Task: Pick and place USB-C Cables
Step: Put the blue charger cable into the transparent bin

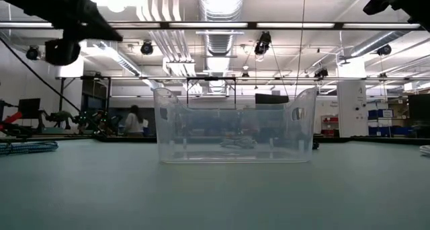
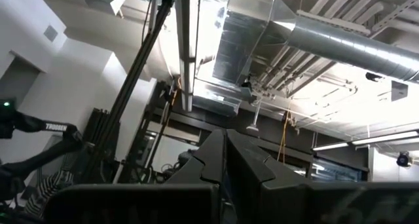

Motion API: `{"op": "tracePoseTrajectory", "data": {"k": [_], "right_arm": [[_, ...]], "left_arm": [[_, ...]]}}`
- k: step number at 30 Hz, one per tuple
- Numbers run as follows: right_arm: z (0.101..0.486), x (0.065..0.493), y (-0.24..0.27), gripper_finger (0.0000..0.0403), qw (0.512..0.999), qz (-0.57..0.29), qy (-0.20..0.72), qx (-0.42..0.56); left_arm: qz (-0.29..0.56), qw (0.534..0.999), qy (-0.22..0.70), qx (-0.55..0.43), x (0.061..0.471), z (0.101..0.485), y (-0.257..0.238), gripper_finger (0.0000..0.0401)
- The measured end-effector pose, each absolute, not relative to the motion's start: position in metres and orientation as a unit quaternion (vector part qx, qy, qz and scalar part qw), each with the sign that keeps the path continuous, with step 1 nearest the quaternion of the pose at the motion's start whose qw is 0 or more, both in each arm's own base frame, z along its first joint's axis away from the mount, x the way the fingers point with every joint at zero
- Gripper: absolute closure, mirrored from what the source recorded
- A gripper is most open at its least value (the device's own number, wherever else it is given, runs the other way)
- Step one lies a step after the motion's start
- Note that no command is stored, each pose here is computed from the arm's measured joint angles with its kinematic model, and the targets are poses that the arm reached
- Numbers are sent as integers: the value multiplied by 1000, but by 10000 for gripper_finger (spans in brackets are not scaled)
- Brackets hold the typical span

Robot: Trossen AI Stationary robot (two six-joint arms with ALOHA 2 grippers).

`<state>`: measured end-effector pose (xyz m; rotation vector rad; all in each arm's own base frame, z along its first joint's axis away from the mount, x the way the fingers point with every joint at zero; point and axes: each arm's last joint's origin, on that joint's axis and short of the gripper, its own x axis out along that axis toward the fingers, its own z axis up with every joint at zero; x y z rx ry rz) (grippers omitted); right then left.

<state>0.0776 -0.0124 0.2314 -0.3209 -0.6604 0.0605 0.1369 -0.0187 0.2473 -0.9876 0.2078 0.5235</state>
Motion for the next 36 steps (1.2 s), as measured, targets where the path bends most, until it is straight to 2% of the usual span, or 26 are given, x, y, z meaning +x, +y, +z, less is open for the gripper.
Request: {"op": "tracePoseTrajectory", "data": {"k": [6,12,18,21,27,36], "right_arm": [[232,78,-12,394,933,29,-323,-157],[232,78,-12,394,933,29,-323,-157],[232,78,-12,394,933,29,-323,-158],[232,78,-12,394,932,28,-323,-160],[231,78,-12,394,932,26,-321,-164],[231,78,-12,394,932,25,-321,-166]], "left_arm": [[275,766,212,-540,145,233,-25,401],[287,668,344,-594,157,217,-36,401],[327,550,473,-606,157,199,-43,401],[354,512,516,-589,152,192,-44,401],[386,492,536,-567,146,183,-41,401],[393,498,534,-559,145,180,-40,401]]}}
